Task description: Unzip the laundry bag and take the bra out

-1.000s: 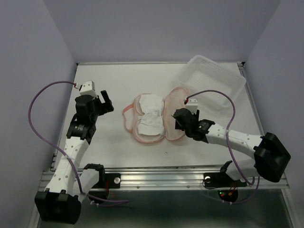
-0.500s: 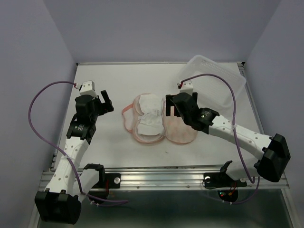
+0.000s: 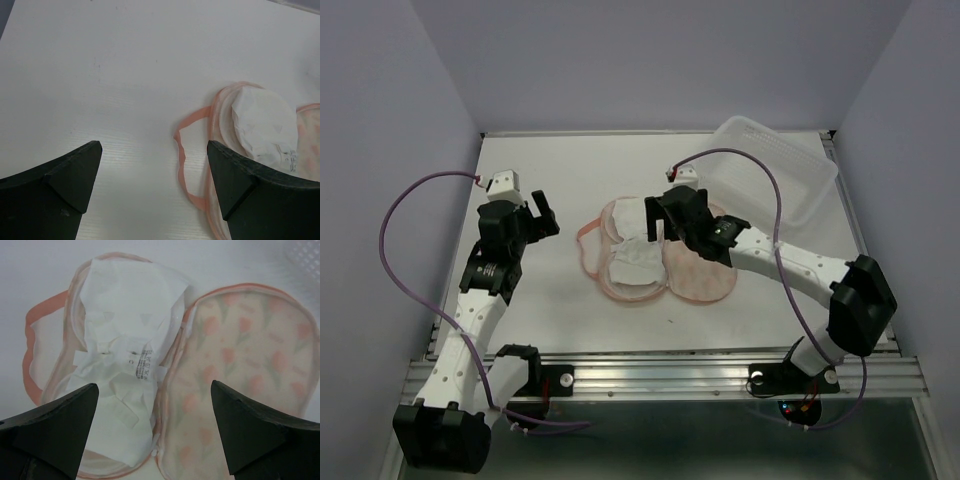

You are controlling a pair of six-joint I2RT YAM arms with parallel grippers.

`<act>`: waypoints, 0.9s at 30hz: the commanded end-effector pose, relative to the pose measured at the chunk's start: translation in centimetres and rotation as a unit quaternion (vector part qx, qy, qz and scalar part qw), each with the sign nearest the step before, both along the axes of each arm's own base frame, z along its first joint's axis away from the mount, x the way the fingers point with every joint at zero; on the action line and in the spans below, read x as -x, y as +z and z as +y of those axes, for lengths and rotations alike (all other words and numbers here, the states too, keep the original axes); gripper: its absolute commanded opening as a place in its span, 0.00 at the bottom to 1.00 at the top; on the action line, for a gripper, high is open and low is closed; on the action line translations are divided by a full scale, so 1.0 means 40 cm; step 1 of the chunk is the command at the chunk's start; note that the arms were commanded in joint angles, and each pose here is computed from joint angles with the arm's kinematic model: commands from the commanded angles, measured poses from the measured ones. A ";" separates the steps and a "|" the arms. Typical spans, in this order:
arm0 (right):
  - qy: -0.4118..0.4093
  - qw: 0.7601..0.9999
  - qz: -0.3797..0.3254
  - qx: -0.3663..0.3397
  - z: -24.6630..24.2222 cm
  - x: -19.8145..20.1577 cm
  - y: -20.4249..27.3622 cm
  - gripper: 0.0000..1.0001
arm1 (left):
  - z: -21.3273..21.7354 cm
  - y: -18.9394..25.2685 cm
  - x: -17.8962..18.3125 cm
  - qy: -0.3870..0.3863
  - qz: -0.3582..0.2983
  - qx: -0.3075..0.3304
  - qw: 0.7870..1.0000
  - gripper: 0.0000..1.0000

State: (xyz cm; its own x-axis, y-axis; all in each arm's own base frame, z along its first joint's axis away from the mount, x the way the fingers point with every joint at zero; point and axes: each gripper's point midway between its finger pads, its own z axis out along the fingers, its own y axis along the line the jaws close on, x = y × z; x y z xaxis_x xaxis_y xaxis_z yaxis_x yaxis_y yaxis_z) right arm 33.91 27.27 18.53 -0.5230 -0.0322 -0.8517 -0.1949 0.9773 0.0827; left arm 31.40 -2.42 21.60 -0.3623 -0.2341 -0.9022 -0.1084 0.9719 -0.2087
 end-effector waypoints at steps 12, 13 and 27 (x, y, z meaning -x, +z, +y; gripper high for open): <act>0.069 0.981 0.059 -0.173 0.106 -0.129 -0.121 0.91 | 0.000 0.023 -0.003 -0.005 -0.026 -0.002 1.000 0.99; 0.072 0.980 0.063 -0.175 0.110 -0.127 -0.129 0.92 | 0.000 0.022 -0.004 -0.005 -0.026 -0.002 1.000 0.99; 0.092 0.965 0.154 -0.192 0.137 -0.074 -0.289 0.85 | -0.005 0.017 -0.006 -0.011 -0.023 -0.001 1.000 0.99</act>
State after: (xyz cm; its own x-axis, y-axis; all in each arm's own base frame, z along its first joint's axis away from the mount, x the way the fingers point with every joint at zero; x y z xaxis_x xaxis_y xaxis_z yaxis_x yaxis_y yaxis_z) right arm 36.63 31.97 6.54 -0.7756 0.1121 -0.6212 -0.2496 0.8494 0.4650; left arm 31.25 -2.50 21.44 -0.3638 -0.2331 -0.9018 -0.1029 0.9723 -0.2098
